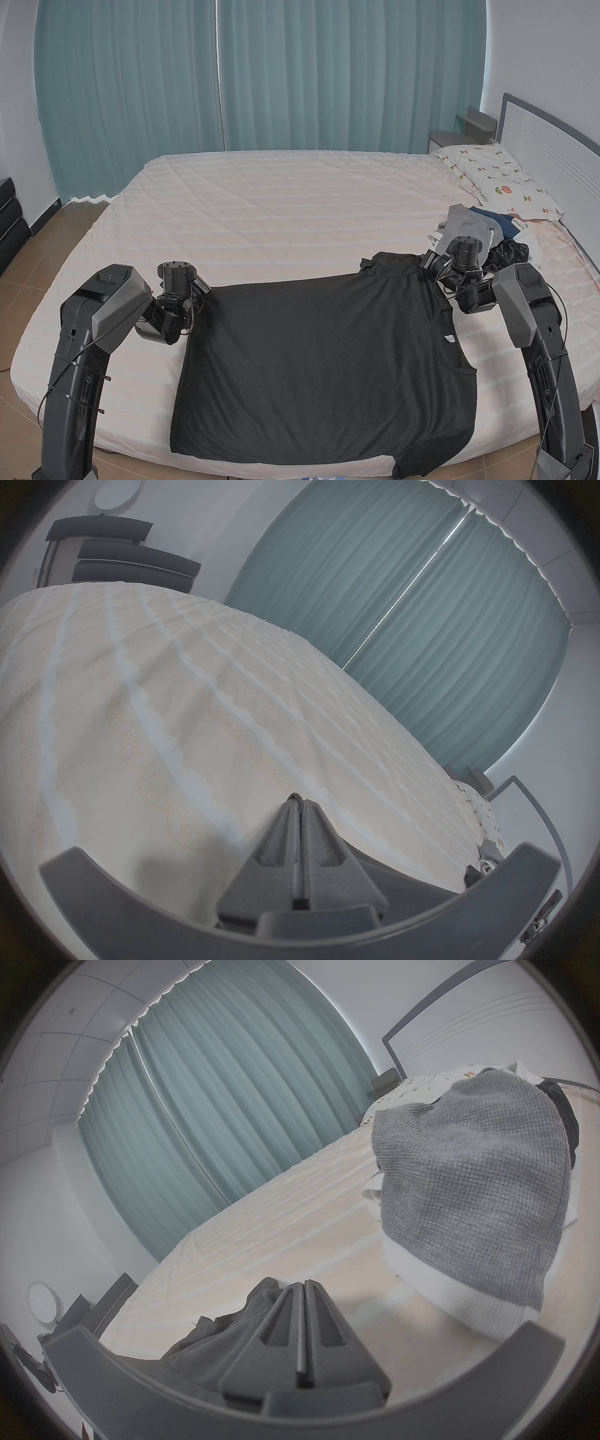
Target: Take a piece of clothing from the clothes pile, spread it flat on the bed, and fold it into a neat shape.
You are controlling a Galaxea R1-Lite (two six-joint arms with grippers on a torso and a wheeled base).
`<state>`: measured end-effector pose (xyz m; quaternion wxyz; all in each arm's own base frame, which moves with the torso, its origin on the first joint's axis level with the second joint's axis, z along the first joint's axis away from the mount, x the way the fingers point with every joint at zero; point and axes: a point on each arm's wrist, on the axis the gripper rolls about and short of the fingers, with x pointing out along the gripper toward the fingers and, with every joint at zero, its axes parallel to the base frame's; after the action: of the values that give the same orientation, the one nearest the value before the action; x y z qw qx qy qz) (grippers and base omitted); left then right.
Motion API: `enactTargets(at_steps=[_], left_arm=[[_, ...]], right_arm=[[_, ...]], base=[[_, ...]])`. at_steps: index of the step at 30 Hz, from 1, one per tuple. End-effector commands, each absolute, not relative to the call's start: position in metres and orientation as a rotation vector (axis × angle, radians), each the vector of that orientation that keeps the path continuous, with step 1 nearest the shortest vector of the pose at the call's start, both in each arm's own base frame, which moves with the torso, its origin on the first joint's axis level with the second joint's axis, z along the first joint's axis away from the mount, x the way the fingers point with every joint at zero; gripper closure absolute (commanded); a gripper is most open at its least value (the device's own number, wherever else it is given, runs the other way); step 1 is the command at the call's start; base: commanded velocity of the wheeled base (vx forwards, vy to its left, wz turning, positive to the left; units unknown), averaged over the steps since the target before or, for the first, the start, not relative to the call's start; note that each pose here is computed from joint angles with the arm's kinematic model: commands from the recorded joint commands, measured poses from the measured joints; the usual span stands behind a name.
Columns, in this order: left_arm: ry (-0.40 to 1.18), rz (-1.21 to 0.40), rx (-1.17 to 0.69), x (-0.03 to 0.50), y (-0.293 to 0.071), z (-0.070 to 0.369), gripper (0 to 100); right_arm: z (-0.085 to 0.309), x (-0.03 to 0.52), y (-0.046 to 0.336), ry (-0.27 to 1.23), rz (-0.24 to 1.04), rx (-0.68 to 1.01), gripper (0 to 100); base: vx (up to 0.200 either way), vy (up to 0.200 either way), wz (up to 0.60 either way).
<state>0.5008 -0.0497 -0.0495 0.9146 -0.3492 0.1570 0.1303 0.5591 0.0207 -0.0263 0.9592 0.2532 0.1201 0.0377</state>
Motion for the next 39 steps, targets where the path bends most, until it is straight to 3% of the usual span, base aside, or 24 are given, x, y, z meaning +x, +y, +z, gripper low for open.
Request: enactTargets(at_steps=[1, 17, 18, 20, 21, 27, 33, 39], left_arm=[[0.341, 0.274, -0.704, 0.501, -0.050, -0.059, 100], [0.354, 0.321, -0.639, 0.500, -0.048, -0.072, 100], [0.356, 0.319, -0.639, 0.499, -0.049, -0.071, 100], [0.358, 0.319, -0.637, 0.499, -0.049, -0.071, 100], [0.358, 0.319, -0.637, 0.499, -0.049, -0.071, 0], [0.343, 0.315, -0.644, 0.500, -0.049, -0.069, 0], [0.334, 0.320, -0.656, 0.500, -0.048, -0.066, 0], [0.306, 0.321, -0.731, 0.475, -0.045, -0.029, 0]], right_arm=[[-0.042, 0.558, 0.019, 0.271, 0.067, 0.512, 100], [-0.070, 0.555, 0.027, 0.322, 0.069, 0.499, 100], [-0.070, 0.555, 0.027, 0.323, 0.069, 0.499, 0], [-0.070, 0.555, 0.028, 0.324, 0.071, 0.499, 0], [-0.070, 0.555, 0.029, 0.324, 0.072, 0.499, 0], [-0.056, 0.556, 0.030, 0.295, 0.075, 0.506, 0], [-0.013, 0.560, 0.011, 0.198, 0.001, 0.514, 0], [0.017, 0.520, 0.001, 0.250, -0.035, 0.563, 0]], base=[[0.000, 0.000, 0.00], [0.000, 0.000, 0.00], [0.000, 0.000, 0.00], [0.000, 0.000, 0.00], [0.000, 0.000, 0.00], [0.000, 0.000, 0.00], [0.000, 0.000, 0.00], [0.000, 0.000, 0.00]])
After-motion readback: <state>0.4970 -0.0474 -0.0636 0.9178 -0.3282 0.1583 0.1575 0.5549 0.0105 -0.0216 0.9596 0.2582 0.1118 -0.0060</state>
